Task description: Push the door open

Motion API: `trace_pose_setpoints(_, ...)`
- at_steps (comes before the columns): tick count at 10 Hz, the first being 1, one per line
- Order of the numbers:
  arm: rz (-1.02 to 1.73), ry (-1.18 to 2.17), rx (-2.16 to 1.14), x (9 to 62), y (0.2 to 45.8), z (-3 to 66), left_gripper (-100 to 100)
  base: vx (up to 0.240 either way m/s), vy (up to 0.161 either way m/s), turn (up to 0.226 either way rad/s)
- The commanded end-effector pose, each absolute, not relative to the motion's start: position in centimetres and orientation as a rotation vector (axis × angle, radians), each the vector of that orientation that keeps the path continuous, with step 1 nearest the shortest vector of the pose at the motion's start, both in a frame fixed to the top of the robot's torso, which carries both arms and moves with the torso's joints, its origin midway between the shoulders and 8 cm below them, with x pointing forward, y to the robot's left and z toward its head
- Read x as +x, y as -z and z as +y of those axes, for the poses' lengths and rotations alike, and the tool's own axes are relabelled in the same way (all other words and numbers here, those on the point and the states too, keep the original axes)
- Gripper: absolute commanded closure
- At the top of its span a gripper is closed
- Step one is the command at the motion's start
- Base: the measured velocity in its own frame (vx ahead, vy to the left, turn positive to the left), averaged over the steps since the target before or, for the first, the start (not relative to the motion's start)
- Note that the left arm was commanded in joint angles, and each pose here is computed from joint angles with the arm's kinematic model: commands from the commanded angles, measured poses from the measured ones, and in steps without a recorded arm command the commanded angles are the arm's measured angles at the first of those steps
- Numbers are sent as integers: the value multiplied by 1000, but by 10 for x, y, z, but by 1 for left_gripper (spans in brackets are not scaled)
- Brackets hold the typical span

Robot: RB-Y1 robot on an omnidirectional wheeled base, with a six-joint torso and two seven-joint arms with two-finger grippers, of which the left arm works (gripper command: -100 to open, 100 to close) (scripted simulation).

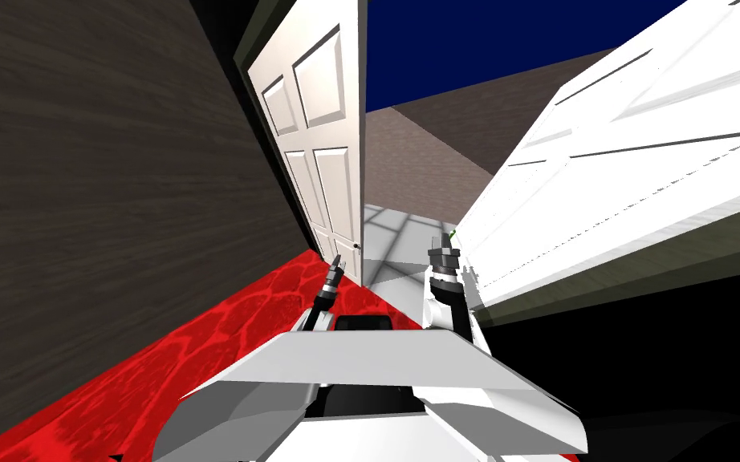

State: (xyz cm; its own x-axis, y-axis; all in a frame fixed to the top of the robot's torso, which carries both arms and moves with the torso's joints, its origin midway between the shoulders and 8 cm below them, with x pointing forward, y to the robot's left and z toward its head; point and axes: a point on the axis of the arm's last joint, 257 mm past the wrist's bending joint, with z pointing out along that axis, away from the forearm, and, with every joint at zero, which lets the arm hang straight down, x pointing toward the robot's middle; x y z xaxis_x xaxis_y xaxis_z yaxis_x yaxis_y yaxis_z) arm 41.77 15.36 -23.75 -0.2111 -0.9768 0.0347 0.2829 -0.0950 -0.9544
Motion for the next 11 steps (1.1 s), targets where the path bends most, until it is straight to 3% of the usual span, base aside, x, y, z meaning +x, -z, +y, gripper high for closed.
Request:
trace_pose_setpoints(1, 1132, 1530, -938, 416, 254, 147, -100, 72, 79, -120)
trace_pose_setpoints(11, 1331, 1506, -986, 402, 336, 114, -100, 70, 92, -93)
